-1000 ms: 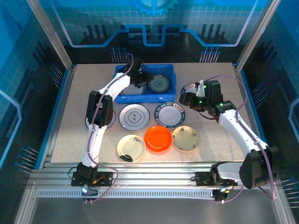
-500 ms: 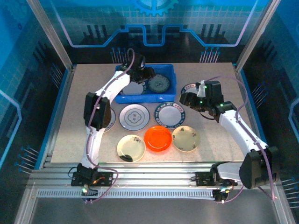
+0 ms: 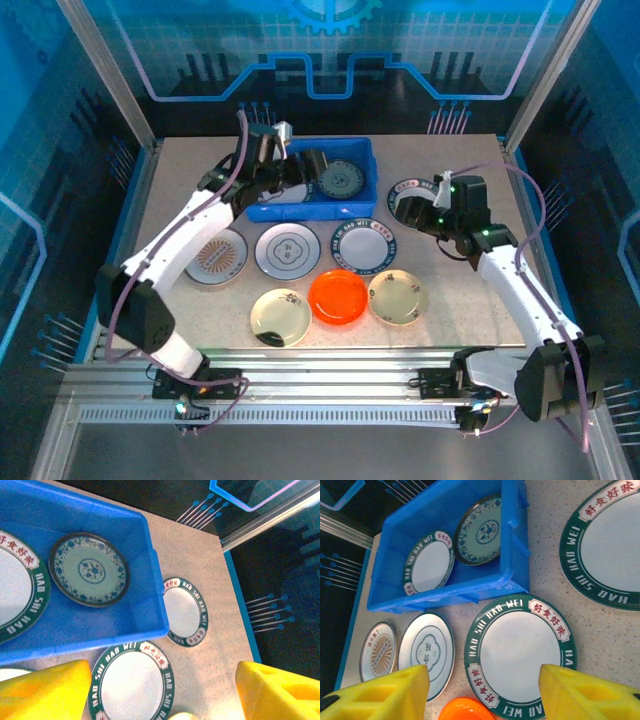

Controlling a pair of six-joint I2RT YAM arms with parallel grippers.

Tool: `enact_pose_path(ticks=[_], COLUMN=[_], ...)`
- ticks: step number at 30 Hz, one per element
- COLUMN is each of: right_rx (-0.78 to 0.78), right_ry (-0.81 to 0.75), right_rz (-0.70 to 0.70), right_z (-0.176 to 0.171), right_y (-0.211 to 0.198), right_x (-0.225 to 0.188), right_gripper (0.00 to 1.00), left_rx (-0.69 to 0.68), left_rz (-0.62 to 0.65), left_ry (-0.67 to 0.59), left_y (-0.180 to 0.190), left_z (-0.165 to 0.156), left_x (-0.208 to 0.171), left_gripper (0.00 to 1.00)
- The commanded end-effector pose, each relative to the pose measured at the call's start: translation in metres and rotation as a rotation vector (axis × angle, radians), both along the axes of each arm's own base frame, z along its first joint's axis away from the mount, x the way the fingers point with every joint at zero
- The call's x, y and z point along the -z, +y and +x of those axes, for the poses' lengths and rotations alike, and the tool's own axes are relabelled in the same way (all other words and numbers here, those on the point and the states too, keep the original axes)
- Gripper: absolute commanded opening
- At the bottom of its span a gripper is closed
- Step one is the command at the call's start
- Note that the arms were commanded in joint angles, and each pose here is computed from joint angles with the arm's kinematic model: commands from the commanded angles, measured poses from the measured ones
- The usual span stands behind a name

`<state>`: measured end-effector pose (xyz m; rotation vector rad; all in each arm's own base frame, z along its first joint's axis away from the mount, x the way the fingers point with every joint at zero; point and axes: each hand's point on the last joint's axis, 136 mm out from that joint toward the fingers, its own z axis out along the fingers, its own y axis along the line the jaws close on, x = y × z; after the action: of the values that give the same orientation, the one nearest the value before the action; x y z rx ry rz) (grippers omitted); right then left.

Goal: Place the plates into the plastic bin on the countertop

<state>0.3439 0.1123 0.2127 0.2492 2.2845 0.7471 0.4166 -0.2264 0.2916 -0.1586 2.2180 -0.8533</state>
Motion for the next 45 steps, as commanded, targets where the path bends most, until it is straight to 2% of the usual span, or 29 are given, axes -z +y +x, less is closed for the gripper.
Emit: enact_pose_path(ticks=[1, 6, 10, 13, 17, 21, 24, 26, 30, 39, 45], right_rx=[0.037, 0.092, 0.153, 0.202, 0.243, 0.328, 0.385, 0.411, 0.457, 0.513, 0.528], right_ry=[-0.002, 0.01, -0.043, -0.044, 0.037, 0.101, 0.118, 0.119, 0.122, 0.171, 0.153], right_rz=[-0.031, -0.06, -0.084, -0.105, -0.066, 0.005, 0.048, 0.099, 0.136, 0.209, 0.242], right_z=[0.001, 0.0, 0.005, 0.008, 0.009, 0.011, 0.016, 0.021, 0.032, 0.054, 0.065], right_y=[-0.011, -0.022, -0.033, -0.042, -0.056, -0.074, -0.086, -0.091, -0.1, -0.106, -0.106], right_x=[0.009, 0.03, 0.041, 0.051, 0.068, 0.091, 0.105, 0.113, 0.124, 0.149, 0.151], right_gripper=[0.62, 0.64, 0.65, 0.65, 0.65, 0.62, 0.58, 0.51, 0.46, 0.44, 0.41], left_rx=[0.024, 0.032, 0.043, 0.056, 0.079, 0.098, 0.1, 0.104, 0.101, 0.095, 0.094], left_rz=[0.019, 0.03, 0.035, -0.015, -0.081, -0.103, -0.107, -0.106, -0.1, -0.124, -0.105], left_ry=[-0.011, 0.008, 0.033, 0.039, 0.057, 0.07, 0.074, 0.065, 0.057, 0.083, 0.099], left_y=[0.004, 0.015, 0.02, 0.017, 0.011, 0.008, 0.007, 0.007, 0.007, 0.004, 0.005], left_z=[-0.024, -0.058, -0.073, -0.081, -0.089, -0.093, -0.094, -0.094, -0.092, -0.088, -0.088], left_x=[0.002, 0.014, 0.025, 0.038, 0.054, 0.064, 0.068, 0.067, 0.069, 0.085, 0.096], left_gripper=[0.77, 0.78, 0.79, 0.79, 0.8, 0.8, 0.81, 0.81, 0.81, 0.8, 0.8])
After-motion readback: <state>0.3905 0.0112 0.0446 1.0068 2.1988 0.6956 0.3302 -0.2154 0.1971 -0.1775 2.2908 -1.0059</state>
